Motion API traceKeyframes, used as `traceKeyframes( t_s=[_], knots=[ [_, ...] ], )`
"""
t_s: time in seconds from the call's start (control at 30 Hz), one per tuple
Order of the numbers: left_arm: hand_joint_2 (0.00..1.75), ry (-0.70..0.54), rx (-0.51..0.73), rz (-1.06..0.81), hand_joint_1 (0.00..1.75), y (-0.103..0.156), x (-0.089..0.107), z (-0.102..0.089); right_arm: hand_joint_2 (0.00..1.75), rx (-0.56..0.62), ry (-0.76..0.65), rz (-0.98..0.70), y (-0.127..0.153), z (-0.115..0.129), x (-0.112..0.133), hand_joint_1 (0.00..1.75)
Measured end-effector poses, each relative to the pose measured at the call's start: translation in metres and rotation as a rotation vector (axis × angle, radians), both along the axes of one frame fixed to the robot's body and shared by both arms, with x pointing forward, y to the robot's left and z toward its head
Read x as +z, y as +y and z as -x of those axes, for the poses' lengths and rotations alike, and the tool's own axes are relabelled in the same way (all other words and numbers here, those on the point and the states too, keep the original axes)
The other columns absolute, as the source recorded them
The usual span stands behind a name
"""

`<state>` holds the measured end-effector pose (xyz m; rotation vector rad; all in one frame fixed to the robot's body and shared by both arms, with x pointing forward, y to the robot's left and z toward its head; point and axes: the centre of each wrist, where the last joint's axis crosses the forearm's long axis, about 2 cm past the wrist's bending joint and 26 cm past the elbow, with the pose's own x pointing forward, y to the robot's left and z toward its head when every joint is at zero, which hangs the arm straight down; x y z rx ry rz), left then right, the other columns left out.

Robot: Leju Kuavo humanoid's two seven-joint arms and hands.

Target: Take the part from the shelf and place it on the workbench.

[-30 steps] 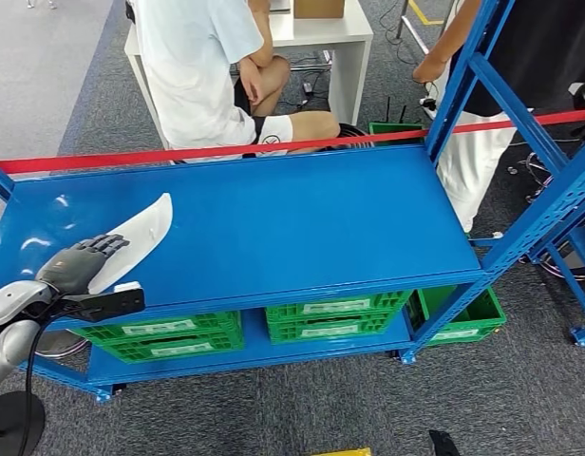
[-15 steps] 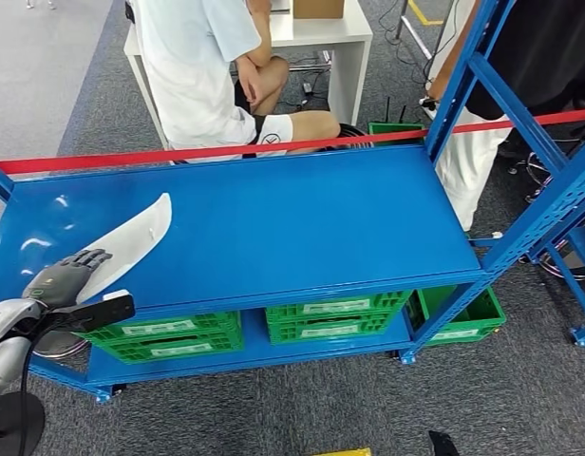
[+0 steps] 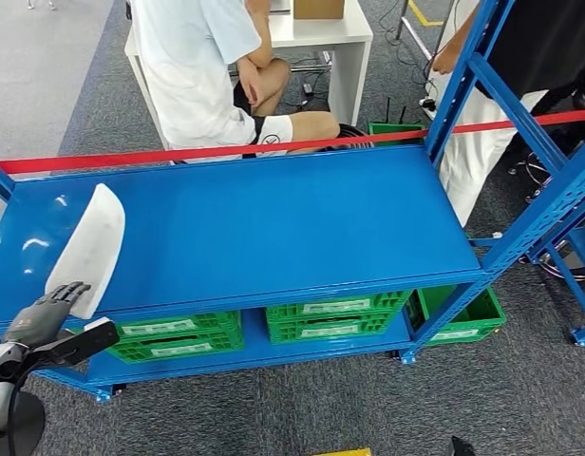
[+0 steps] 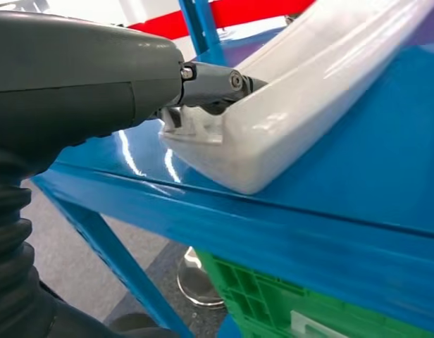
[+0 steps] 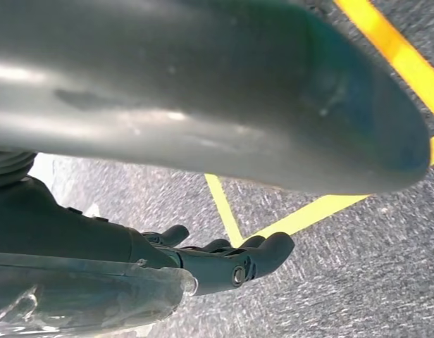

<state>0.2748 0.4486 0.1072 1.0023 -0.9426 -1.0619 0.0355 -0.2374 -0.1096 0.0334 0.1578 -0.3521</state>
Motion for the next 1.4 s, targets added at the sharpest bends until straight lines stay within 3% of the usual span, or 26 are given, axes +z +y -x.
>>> traceKeyframes(
  t_s=[1.4],
  knots=[
    [1.75,-0.039,0.009,-0.013,0.0,-0.007,0.002,-0.011,0.0,-0.056,-0.007,0.003,-0.003,-0.003,0.0,0.0]
  ],
)
